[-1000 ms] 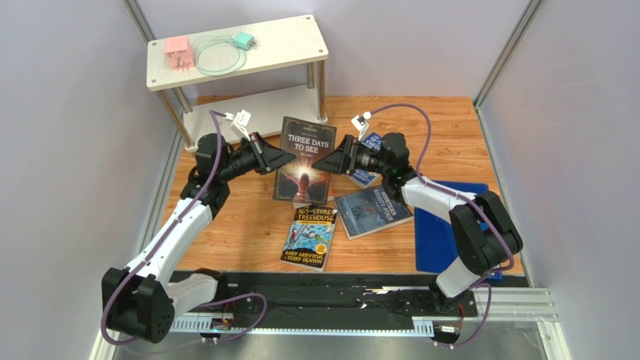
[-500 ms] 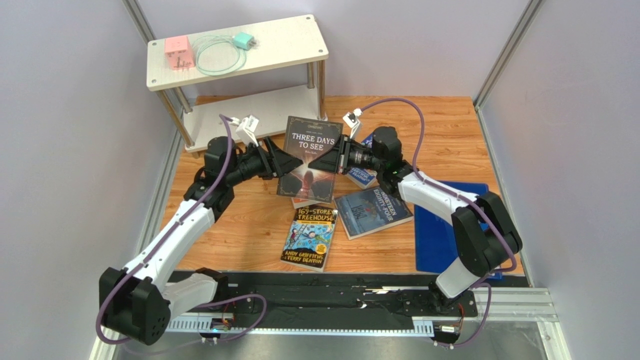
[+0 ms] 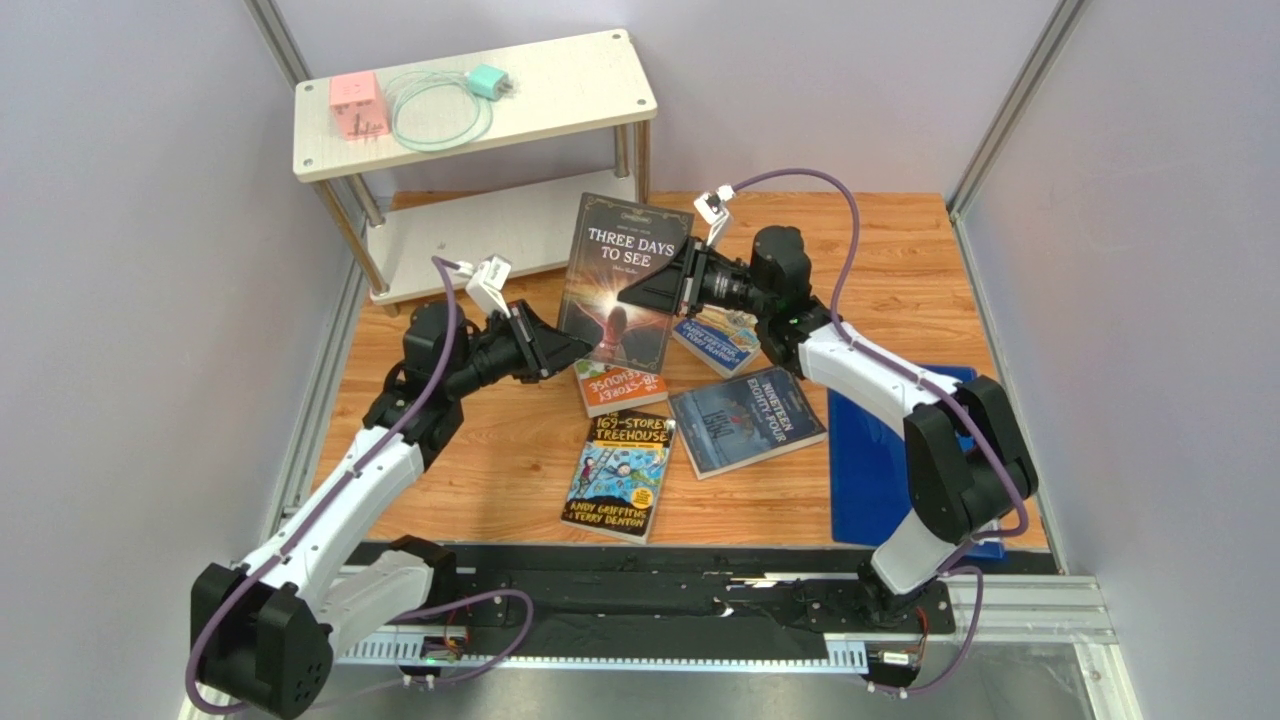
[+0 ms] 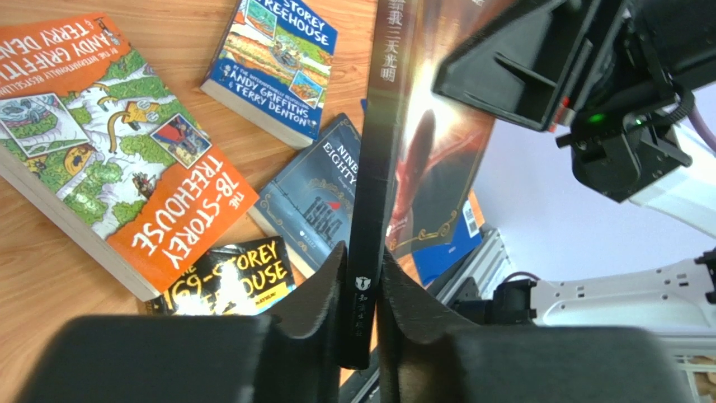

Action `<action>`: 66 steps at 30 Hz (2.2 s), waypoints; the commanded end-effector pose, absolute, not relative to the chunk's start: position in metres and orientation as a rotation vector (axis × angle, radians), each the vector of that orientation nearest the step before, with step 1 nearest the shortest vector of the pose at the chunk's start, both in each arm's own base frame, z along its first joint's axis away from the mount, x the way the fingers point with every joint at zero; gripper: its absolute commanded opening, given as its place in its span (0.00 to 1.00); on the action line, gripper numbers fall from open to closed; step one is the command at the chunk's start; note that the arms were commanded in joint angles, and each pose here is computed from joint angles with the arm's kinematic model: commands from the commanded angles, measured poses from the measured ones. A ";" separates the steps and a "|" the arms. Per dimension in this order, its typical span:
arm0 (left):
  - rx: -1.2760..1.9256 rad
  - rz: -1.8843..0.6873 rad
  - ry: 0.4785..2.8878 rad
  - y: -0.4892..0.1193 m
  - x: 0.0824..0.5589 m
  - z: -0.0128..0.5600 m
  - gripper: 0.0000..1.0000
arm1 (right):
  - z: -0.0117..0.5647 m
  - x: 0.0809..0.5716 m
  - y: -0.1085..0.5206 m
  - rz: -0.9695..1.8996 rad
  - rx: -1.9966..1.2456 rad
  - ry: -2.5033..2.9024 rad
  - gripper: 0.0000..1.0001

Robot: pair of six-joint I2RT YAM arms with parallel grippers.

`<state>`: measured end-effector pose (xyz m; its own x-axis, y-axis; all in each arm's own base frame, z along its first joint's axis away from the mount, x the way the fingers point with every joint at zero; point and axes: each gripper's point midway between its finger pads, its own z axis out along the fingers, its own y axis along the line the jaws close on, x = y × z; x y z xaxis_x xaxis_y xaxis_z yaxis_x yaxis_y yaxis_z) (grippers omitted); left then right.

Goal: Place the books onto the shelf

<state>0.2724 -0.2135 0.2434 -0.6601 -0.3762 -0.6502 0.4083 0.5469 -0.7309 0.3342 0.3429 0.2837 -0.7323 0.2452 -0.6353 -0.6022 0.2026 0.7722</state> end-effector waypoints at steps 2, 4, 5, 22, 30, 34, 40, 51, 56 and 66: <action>0.071 -1.223 1.855 -0.216 0.268 0.267 0.15 | 0.322 0.345 0.349 1.651 -0.350 1.663 0.00; 0.065 -1.228 1.861 -0.218 0.271 0.265 0.02 | 0.318 0.344 0.350 1.661 -0.366 1.668 0.01; 0.063 -1.231 1.859 -0.218 0.272 0.264 0.00 | 0.317 0.343 0.350 1.665 -0.367 1.676 0.07; -0.194 -1.097 1.796 -0.189 0.310 0.255 0.00 | 0.260 0.358 0.320 1.432 -0.247 1.881 0.91; -0.247 -1.161 1.779 -0.185 0.347 0.258 0.00 | 0.253 0.353 0.290 1.254 -0.243 1.912 0.93; -0.203 -1.217 1.726 -0.187 0.362 0.268 0.00 | 0.252 0.351 0.280 1.224 -0.249 1.919 0.93; -0.266 -1.299 1.667 -0.178 0.394 0.268 0.00 | 0.246 0.346 0.276 1.212 -0.268 1.931 0.93; -0.307 -1.515 1.592 -0.171 0.491 0.277 0.00 | 0.235 0.338 0.268 1.177 -0.281 1.958 0.93; -0.379 -1.537 1.616 -0.172 0.531 0.258 0.00 | 0.235 0.335 0.263 1.146 -0.288 1.959 0.93; -0.489 -1.504 1.753 -0.175 0.568 0.209 0.00 | 0.227 0.332 0.262 1.140 -0.287 1.976 0.93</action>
<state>0.5587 -0.1715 0.1825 -0.6466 -0.7258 -0.2347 0.1106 0.2152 -0.9703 0.3309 0.2663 0.2206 -0.6780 0.1881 -0.7106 -0.5233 0.5554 0.6463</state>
